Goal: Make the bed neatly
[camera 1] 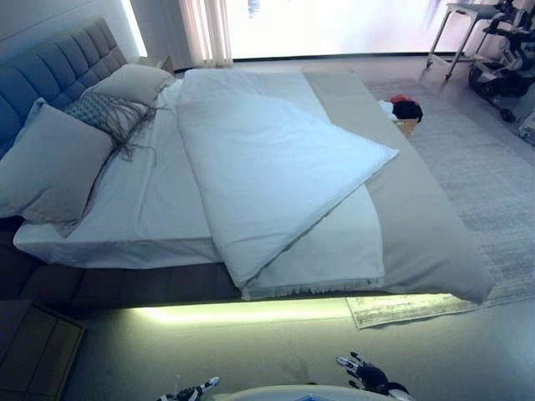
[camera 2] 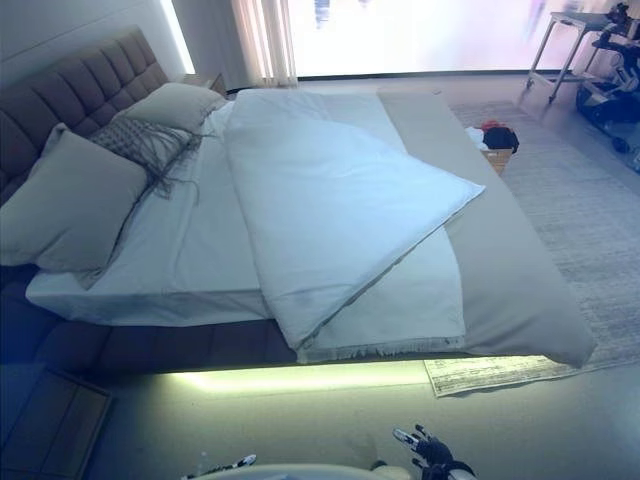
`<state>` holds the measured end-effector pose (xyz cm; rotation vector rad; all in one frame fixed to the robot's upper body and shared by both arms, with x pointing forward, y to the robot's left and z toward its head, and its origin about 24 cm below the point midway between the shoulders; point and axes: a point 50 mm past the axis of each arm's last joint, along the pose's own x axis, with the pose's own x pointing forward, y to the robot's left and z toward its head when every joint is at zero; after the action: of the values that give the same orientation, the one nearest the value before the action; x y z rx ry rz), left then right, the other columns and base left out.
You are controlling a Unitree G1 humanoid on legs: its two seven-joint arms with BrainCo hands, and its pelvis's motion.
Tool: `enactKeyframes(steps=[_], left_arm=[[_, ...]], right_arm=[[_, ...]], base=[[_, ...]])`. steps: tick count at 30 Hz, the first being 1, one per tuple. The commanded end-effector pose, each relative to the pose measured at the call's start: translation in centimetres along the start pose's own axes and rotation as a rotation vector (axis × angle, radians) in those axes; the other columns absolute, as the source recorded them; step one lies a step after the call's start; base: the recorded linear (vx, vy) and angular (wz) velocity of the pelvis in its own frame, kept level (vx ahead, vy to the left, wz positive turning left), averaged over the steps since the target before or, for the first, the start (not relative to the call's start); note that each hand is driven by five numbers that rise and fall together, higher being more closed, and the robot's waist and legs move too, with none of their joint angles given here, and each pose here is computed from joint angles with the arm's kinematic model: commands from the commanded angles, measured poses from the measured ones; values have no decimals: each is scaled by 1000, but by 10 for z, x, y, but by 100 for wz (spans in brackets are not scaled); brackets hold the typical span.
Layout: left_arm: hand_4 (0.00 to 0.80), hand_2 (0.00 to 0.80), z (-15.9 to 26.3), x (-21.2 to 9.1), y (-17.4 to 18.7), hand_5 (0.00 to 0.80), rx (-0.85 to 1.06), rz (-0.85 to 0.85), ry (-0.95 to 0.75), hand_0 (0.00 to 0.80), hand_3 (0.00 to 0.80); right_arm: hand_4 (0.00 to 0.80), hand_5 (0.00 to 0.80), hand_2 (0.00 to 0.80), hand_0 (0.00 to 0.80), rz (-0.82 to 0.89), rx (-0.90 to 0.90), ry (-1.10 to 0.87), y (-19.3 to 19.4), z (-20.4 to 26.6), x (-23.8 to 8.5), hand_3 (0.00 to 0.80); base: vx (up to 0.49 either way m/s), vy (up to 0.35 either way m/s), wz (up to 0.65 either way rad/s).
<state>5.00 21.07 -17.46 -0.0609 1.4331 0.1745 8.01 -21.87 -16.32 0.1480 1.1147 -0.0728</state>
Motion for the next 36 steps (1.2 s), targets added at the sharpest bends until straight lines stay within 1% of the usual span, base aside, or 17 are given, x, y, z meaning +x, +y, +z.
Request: enactKeyframes(steps=[1, 3, 5, 8, 12, 14, 17, 23, 24, 27, 29, 32, 36], left_arm=[[0, 0, 22, 0, -1, 0, -77, 37, -39, 0, 0], [0, 0, 26, 0, 1, 0, -122, 40, -63, 0, 0], [0, 0, 25, 0, 2, 0, -160, 46, -58, 0, 0], [0, 0, 17, 0, 5, 0, -198, 41, -41, 0, 0], [0, 0, 16, 0, 1, 0, -177, 26, -47, 0, 0], [0, 0, 15, 1, -1, 0, -187, 27, -44, 0, 0], [0, 0, 8, 1, 1, 0, -208, 38, -28, 0, 0], [0, 0, 7, 0, 11, 0, -124, 72, -13, 0, 0], [0, 0, 10, -1, 14, 0, -94, 81, -15, 0, 0], [0, 0, 23, -2, 18, 0, -53, 99, -36, 0, 0], [0, 0, 37, -3, 23, 0, -47, 110, -54, 0, 0], [0, 0, 48, -5, 27, 0, -48, 112, -71, 0, 0], [0, 0, 53, -5, 25, 0, -51, 102, -93, 0, 0]], right_arm=[[0, 0, 0, 0, 43, -50, -78, 18, 42, 13, 0], [0, 0, 0, 0, 49, -69, -94, 15, 50, 13, 0], [0, 0, 0, 0, 19, -125, -56, 6, 47, 12, 0], [0, 0, 0, 0, 2, -106, -8, -4, 38, 9, 0], [0, 0, 0, 0, 10, -88, -20, -9, 34, 6, 0], [0, 0, 0, 0, 0, -77, -8, -9, 30, 6, 0], [0, 0, 0, 0, 3, -65, 6, -6, 20, 5, 0], [0, 0, 0, 0, 56, -27, -13, 9, 18, 7, 0], [0, 0, 0, 0, 73, -31, -18, 14, 20, 9, 0], [0, 0, 0, 0, 58, -21, -13, 17, 23, 10, 0], [0, 0, 0, 0, 20, -7, 2, 9, 20, 9, 0], [0, 0, 0, 0, -2, 31, 2, -1, 18, 6, 0], [0, 0, 0, 0, -11, 42, -33, -6, 28, 6, 0]], base=[[-78, -131, -7], [-88, -129, -8], [58, -7, -19], [303, 141, -12], [345, 175, -8], [335, 203, 1], [432, 269, -64], [366, 242, -5], [305, 251, -11], [301, 262, 18], [241, 143, 20], [209, -50, 20], [158, -228, 7]])
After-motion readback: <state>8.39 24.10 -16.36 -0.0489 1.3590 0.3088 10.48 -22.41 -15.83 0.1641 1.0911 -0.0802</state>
